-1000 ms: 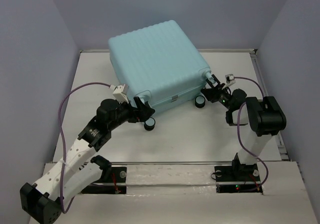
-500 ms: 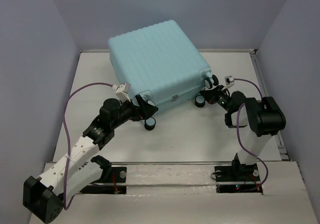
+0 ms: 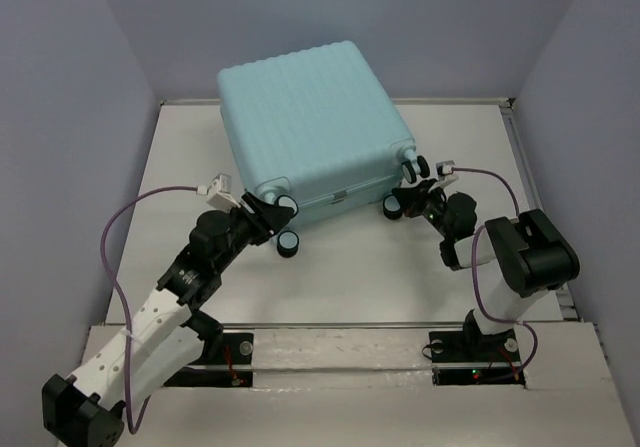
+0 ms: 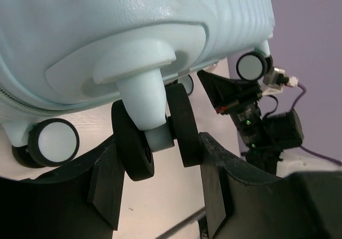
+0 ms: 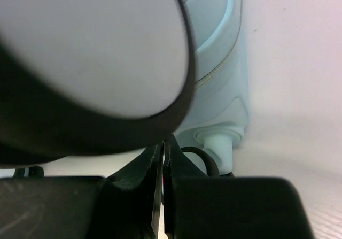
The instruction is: Pack the luggage
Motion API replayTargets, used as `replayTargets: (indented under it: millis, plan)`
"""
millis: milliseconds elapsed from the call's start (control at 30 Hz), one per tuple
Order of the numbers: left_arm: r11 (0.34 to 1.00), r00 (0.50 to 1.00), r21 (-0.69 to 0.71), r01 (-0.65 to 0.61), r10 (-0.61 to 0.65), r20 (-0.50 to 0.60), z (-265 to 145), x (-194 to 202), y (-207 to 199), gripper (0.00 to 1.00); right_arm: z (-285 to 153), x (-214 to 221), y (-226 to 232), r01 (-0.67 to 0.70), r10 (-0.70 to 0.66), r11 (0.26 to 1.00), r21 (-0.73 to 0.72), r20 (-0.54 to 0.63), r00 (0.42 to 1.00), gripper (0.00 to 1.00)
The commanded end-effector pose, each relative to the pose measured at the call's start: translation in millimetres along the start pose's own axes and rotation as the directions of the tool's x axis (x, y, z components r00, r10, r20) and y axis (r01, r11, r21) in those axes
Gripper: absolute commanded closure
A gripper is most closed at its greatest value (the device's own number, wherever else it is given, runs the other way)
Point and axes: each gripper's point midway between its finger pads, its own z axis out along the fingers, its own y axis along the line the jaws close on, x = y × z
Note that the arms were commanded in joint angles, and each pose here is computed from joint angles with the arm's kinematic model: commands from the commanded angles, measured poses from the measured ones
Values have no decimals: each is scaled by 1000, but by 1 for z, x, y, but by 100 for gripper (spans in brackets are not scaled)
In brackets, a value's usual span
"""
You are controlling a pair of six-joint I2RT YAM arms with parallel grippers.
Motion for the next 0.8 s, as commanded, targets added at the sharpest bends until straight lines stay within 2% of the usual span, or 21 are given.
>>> replayTargets:
  millis: [0, 133, 300, 600, 667, 767]
  plan:
    - [991, 955, 22, -129, 119, 274, -30, -63, -25, 94, 2, -24, 41, 98, -87, 989, -107, 102, 991, 93]
    - [987, 942, -58, -147, 158, 295, -43, -70, -13, 94, -2, -27, 13, 42, -44, 999, 21, 117, 992, 93]
    - [983, 934, -82, -167, 184, 306, -52, -75, -11, 94, -14, -35, -19, -6, -11, 991, 132, 127, 992, 93]
    - [971, 913, -116, -210, 237, 331, -61, -90, -18, 94, -35, -49, -50, -9, -28, 960, 278, 127, 992, 93]
    - [970, 916, -100, -219, 240, 320, -60, -87, -21, 94, -32, -46, -39, 3, -26, 976, 216, 104, 994, 93]
    - [976, 938, -3, -218, 211, 274, -49, -72, -32, 94, -25, -31, -10, -3, -3, 997, 82, 73, 997, 93]
